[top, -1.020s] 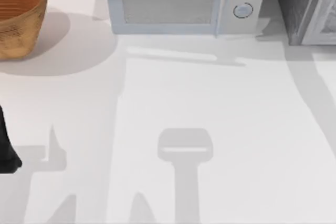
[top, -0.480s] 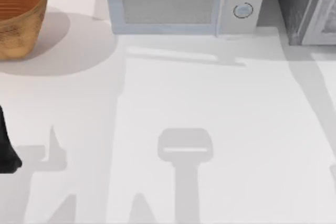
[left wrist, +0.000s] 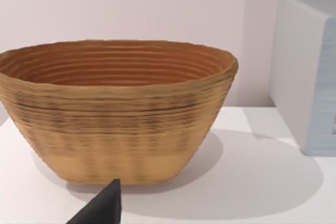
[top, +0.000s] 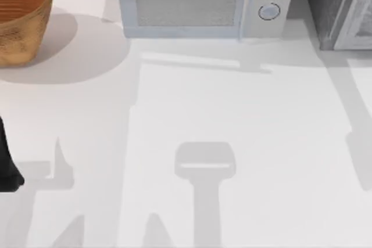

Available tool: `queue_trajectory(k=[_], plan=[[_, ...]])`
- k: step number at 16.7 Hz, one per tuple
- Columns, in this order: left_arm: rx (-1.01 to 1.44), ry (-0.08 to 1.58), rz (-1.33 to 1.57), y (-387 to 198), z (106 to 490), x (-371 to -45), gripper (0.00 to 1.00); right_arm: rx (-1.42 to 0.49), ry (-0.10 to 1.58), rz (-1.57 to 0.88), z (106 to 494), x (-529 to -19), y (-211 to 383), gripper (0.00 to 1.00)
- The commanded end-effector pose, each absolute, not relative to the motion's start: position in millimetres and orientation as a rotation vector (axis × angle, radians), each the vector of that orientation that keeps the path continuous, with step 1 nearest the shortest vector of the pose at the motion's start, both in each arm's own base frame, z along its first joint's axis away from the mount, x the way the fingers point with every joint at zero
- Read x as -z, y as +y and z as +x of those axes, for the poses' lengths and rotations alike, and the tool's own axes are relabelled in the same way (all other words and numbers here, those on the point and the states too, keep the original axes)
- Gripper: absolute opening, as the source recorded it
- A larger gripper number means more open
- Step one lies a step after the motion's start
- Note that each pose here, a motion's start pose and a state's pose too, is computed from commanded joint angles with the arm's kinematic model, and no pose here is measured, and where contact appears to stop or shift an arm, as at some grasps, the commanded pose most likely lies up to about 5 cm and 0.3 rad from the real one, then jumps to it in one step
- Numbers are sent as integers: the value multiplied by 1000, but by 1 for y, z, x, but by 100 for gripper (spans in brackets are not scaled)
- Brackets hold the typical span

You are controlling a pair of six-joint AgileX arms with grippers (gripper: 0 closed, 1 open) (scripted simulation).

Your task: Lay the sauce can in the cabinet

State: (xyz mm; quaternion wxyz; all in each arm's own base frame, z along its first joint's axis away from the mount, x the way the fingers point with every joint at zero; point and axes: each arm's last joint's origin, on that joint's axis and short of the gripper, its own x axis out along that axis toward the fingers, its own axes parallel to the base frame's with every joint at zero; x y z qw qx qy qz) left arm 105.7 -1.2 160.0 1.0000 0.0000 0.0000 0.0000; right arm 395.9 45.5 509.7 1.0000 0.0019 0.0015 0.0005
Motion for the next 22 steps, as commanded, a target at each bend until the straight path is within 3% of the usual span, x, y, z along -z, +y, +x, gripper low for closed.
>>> queue_trajectory(k=[4, 17, 22], plan=[[0, 0, 0, -1, 106, -160, 100, -1, 2, 4, 396, -510, 45, 0], [0, 0, 0, -1, 106, -160, 100, -1, 2, 4, 396, -510, 45, 98], [0, 0, 0, -1, 106, -160, 100, -1, 2, 4, 396, -510, 45, 100]])
